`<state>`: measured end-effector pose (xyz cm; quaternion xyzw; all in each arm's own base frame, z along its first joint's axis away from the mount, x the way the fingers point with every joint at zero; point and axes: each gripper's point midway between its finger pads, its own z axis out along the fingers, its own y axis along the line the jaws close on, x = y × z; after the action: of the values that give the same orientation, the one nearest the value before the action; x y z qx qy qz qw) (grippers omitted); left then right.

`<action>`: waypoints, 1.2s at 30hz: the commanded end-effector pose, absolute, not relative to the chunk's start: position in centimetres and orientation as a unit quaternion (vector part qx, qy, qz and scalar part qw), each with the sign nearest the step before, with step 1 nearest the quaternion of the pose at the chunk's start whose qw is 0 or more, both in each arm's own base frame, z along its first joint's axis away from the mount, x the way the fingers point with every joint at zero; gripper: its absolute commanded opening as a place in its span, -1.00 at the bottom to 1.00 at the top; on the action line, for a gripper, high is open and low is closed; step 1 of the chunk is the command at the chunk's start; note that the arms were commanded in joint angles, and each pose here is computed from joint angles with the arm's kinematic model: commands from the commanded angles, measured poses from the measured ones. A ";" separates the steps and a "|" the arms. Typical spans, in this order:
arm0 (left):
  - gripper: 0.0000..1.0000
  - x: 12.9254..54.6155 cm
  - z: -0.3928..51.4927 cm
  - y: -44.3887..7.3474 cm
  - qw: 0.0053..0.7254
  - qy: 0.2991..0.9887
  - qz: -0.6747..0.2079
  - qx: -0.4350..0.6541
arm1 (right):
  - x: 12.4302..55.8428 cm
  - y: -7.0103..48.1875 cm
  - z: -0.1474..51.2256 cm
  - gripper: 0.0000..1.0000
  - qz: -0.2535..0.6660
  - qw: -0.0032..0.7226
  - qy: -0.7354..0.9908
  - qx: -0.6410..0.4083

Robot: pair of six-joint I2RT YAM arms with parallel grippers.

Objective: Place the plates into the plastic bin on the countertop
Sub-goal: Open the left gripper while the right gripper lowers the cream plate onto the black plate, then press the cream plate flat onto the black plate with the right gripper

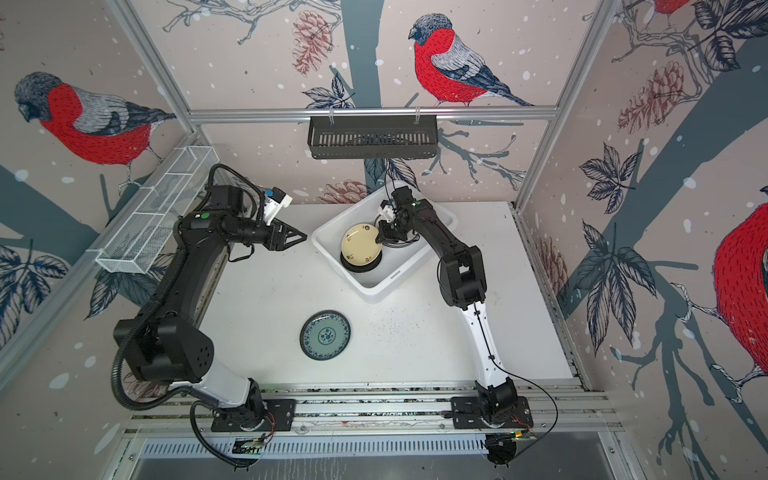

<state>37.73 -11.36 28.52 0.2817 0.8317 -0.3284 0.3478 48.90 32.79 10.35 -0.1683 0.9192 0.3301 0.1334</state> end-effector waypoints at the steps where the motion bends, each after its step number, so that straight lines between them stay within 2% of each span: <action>1: 0.10 37.2 28.5 -11.5 0.343 0.829 -0.335 0.287 | 48.5 33.1 10.2 -0.82 0.338 0.123 0.917 -0.170; 36: 0.09 36.9 28.3 -11.6 0.338 0.827 -0.340 0.293 | 47.8 32.5 6.8 -0.73 0.325 0.089 0.928 -0.162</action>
<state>37.21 -11.46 28.08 0.2853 0.8327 -0.3332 0.3380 48.09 32.36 7.10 -0.1589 0.9285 0.3215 0.0960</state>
